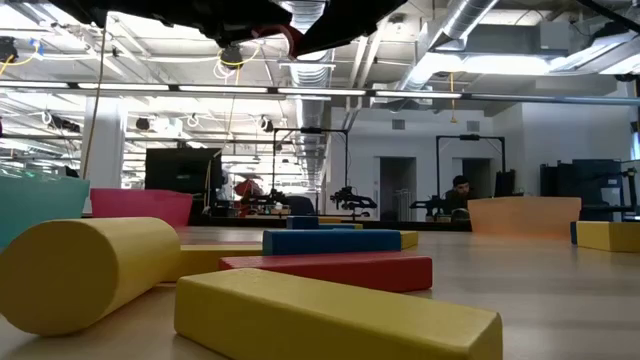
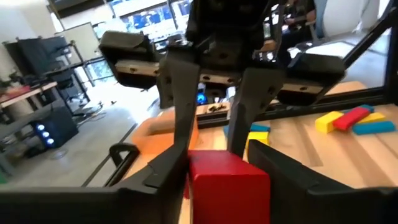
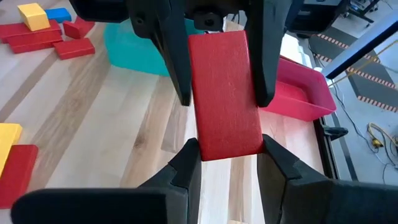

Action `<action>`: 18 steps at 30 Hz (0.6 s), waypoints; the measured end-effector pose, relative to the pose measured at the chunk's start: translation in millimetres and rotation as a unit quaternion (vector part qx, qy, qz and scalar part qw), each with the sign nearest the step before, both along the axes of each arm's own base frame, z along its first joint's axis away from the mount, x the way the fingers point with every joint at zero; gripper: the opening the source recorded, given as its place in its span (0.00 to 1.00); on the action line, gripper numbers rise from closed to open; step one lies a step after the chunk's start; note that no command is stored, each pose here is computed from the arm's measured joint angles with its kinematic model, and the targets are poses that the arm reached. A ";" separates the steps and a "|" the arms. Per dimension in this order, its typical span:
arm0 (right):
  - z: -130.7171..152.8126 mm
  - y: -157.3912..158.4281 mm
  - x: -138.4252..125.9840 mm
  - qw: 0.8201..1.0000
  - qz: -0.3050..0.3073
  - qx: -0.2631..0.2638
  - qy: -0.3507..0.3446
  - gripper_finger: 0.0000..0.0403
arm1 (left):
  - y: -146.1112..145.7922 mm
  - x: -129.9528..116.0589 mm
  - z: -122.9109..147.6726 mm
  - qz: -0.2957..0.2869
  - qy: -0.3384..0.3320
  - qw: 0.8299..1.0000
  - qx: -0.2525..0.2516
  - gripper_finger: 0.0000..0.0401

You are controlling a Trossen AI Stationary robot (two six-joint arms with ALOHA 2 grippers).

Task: Sort blocks
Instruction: Put the red block into the red bin

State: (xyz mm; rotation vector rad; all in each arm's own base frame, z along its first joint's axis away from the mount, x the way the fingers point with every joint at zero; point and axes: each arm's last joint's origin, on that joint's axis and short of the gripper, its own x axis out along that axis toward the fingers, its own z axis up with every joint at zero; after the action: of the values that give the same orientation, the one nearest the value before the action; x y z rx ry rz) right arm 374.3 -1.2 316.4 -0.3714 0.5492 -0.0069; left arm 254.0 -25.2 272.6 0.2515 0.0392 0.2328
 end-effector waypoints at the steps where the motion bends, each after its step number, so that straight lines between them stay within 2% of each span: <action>1: -0.1 -0.1 -0.1 1.000 -0.001 0.002 0.000 0.29 | 0.4 0.0 -0.8 0.002 0.004 1.000 0.001 0.36; 13: -1.1 -0.6 -0.6 1.000 -0.012 0.001 0.006 0.29 | 1.8 -0.2 -4.0 0.015 0.023 1.000 0.013 0.32; 18: -2.3 -3.7 -1.4 1.000 -0.021 0.007 0.012 0.35 | 2.5 -0.6 -4.1 0.029 0.029 0.999 0.032 0.32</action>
State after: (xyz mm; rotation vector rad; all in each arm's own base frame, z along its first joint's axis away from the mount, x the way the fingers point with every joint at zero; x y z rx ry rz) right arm 372.9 -4.9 314.1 -0.3469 0.5801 -0.0385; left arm 253.4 -22.6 268.6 0.3204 0.0977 0.2844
